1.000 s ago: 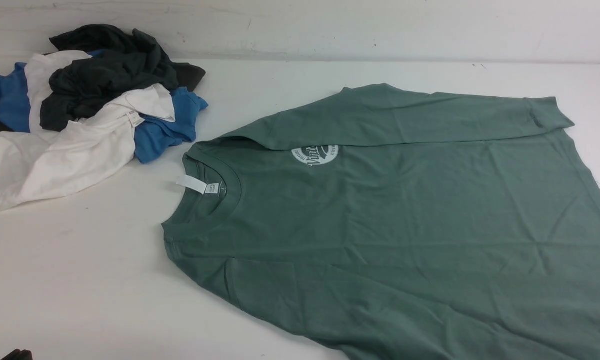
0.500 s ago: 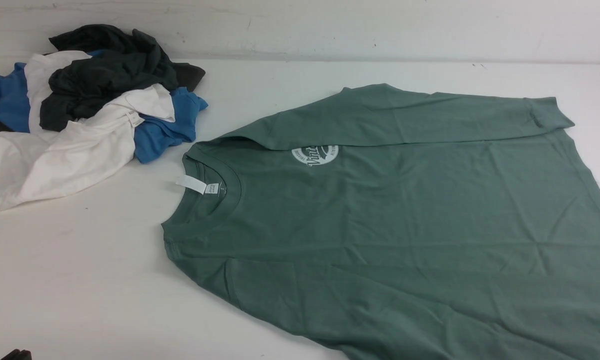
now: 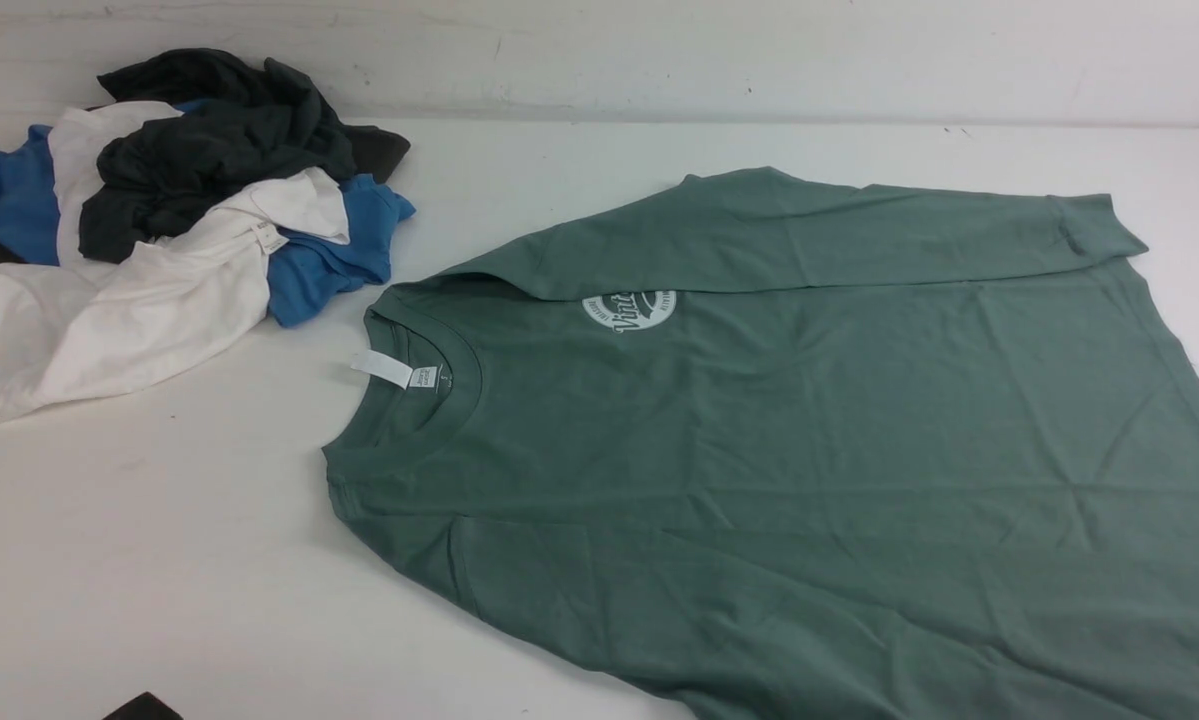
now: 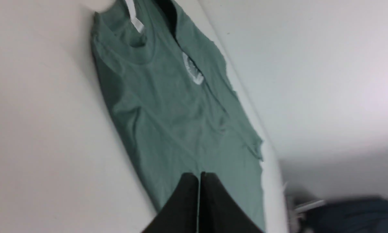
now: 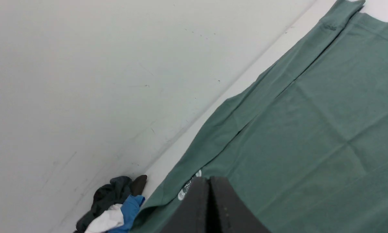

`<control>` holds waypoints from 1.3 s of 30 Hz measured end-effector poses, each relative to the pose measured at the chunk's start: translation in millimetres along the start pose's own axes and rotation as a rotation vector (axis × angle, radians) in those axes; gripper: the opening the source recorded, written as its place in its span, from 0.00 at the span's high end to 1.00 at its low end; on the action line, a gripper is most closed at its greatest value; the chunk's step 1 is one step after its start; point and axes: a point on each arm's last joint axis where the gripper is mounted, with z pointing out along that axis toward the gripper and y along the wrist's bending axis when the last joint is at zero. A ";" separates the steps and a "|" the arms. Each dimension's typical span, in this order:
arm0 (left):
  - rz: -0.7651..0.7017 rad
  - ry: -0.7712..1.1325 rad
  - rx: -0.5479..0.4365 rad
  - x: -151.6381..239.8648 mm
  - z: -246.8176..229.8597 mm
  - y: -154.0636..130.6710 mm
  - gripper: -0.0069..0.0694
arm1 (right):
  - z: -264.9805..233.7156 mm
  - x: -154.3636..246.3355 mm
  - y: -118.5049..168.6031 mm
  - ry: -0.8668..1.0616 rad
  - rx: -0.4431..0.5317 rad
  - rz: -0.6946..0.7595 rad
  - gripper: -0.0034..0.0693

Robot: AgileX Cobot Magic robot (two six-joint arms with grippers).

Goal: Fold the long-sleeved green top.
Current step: Hold the cuff closest to the cuff with your right arm

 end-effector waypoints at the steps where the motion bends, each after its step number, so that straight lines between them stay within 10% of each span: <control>1: -0.020 -0.016 0.013 -1.5 0.0 -1.2 0.92 | 0.0 -0.6 0.3 -0.007 -0.003 0.007 0.97; 11: -0.051 -0.234 0.143 -24.2 -6.8 -22.1 0.92 | -9.3 -85.0 99.2 -0.122 -0.126 -0.357 0.97; 16: 0.251 -0.240 0.236 -35.4 -24.1 -81.3 0.92 | 38.9 -116.2 131.4 0.433 0.214 -0.654 0.97; 22: 0.428 0.233 0.003 -19.3 17.1 -84.0 0.92 | 101.9 -107.1 86.3 0.869 0.632 -0.804 0.97; 31: 0.460 0.711 -0.260 -6.6 71.2 -44.4 0.92 | 169.1 -73.2 18.2 1.170 0.795 -0.655 0.97; 39: 0.426 0.973 -0.351 -5.5 98.7 -33.8 0.92 | 181.0 -104.1 -52.9 1.043 0.904 -0.421 0.97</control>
